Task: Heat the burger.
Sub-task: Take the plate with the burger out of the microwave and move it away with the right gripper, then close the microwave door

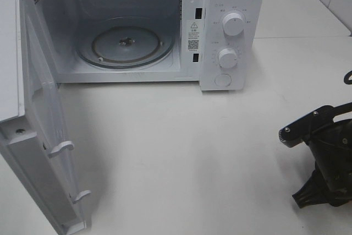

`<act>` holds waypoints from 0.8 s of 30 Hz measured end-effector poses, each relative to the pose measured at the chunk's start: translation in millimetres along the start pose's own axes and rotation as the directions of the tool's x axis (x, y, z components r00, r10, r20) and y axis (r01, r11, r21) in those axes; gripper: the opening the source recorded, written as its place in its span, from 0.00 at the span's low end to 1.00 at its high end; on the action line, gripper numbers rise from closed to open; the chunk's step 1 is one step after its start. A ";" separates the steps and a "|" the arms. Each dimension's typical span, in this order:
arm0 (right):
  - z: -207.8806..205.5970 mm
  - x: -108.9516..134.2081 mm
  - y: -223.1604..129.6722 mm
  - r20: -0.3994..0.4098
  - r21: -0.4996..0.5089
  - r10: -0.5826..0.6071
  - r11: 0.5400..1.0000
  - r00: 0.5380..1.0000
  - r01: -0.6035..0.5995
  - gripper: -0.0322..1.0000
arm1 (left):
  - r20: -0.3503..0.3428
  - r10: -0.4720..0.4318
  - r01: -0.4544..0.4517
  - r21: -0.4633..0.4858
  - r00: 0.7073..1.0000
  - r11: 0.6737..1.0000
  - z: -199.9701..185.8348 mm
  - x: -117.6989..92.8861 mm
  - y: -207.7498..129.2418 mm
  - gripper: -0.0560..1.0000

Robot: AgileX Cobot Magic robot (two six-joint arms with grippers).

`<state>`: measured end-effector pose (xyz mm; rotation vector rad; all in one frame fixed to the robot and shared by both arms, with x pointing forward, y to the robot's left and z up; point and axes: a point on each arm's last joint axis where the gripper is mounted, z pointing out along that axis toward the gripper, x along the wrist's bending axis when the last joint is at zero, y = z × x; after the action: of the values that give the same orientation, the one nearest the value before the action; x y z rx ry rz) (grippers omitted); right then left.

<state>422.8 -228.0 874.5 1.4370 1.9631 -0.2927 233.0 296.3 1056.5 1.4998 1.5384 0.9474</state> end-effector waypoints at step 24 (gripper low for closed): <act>-117.0 -66.3 9.4 -0.447 -0.215 0.001 0.971 0.895 -0.108 0.64 | 0.000 0.000 0.000 0.000 1.000 1.000 0.0 0.0 0.0 0.99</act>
<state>396.8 -211.1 1005.7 1.4909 2.2165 0.3187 233.0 296.3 1056.5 1.4998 1.5384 0.9474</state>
